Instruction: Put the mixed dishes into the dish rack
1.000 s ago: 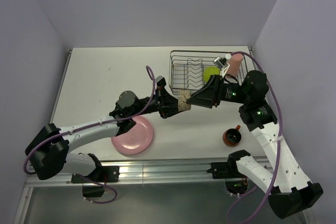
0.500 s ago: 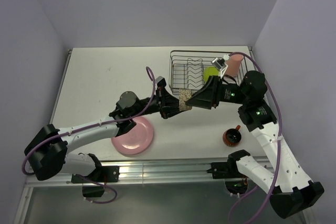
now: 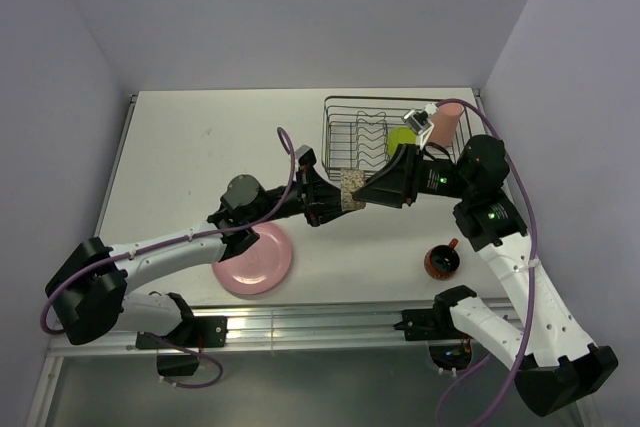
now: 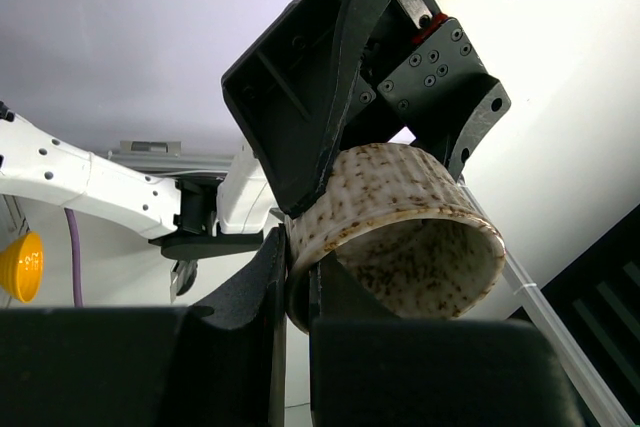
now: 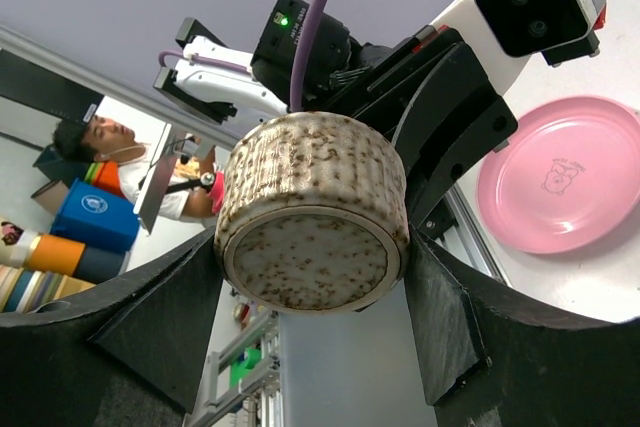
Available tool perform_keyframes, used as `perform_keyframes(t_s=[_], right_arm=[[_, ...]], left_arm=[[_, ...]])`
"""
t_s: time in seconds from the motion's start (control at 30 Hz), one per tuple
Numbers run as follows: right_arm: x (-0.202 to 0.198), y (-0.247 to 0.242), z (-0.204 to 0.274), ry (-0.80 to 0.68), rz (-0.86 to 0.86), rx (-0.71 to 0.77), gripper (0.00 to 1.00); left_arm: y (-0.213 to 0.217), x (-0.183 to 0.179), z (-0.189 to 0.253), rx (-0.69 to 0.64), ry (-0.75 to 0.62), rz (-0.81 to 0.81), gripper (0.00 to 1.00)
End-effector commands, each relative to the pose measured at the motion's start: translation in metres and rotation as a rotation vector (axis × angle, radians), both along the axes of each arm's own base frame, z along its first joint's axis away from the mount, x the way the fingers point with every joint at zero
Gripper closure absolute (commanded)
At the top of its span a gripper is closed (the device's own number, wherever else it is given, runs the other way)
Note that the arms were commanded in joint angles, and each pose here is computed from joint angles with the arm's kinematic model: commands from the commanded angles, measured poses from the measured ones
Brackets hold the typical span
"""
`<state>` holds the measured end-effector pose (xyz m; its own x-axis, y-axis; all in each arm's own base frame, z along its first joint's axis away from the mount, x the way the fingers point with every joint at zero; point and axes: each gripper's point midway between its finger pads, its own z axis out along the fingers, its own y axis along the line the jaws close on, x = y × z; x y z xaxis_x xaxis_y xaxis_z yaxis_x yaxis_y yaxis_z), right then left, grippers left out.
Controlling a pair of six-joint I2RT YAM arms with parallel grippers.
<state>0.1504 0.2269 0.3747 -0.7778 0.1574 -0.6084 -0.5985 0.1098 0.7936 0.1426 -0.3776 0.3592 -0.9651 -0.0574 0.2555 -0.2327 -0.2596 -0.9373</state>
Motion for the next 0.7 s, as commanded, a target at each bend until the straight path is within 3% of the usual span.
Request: perform_keyframes(t_s=[0.0,0.03,0.17,0.23,0.27,0.37,0.4,0.5,0.67], right_arm=[[-0.007,0.003,0.014,-0.068,0.03,0.018,0.88],[-0.008,0.003,0.014,-0.065,0.032,0.017,0.98],[-0.005,0.003,0.012,-0.069,0.021,0.005,1.0],[-0.003,0.003,0.011,-0.068,0.016,-0.003,1.0],[-0.003,0.003,0.011,-0.062,0.015,-0.008,1.0],[-0.001,0.003,0.009,-0.064,0.008,-0.016,1.0],[-0.001,0.003,0.008,-0.063,0.007,-0.017,1.0],[0.0,0.003,0.008,-0.061,0.006,-0.021,1.0],[0.009,0.003,0.003,-0.057,-0.032,-0.054,1.0]], left_arm=[[0.007,-0.006,0.022,-0.071,0.118,-0.036,0.98],[0.007,-0.006,0.022,-0.072,0.121,-0.034,0.96],[0.009,-0.006,0.016,-0.065,0.13,-0.026,0.82],[0.012,-0.006,0.014,-0.07,0.133,-0.02,0.65],[0.014,-0.007,0.015,-0.073,0.131,-0.014,0.5],[0.017,-0.007,0.012,-0.074,0.135,-0.003,0.34],[0.018,-0.008,0.013,-0.081,0.128,-0.002,0.24],[0.02,-0.009,0.011,-0.082,0.13,0.002,0.13],[0.031,-0.003,-0.001,-0.059,0.144,0.044,0.05]])
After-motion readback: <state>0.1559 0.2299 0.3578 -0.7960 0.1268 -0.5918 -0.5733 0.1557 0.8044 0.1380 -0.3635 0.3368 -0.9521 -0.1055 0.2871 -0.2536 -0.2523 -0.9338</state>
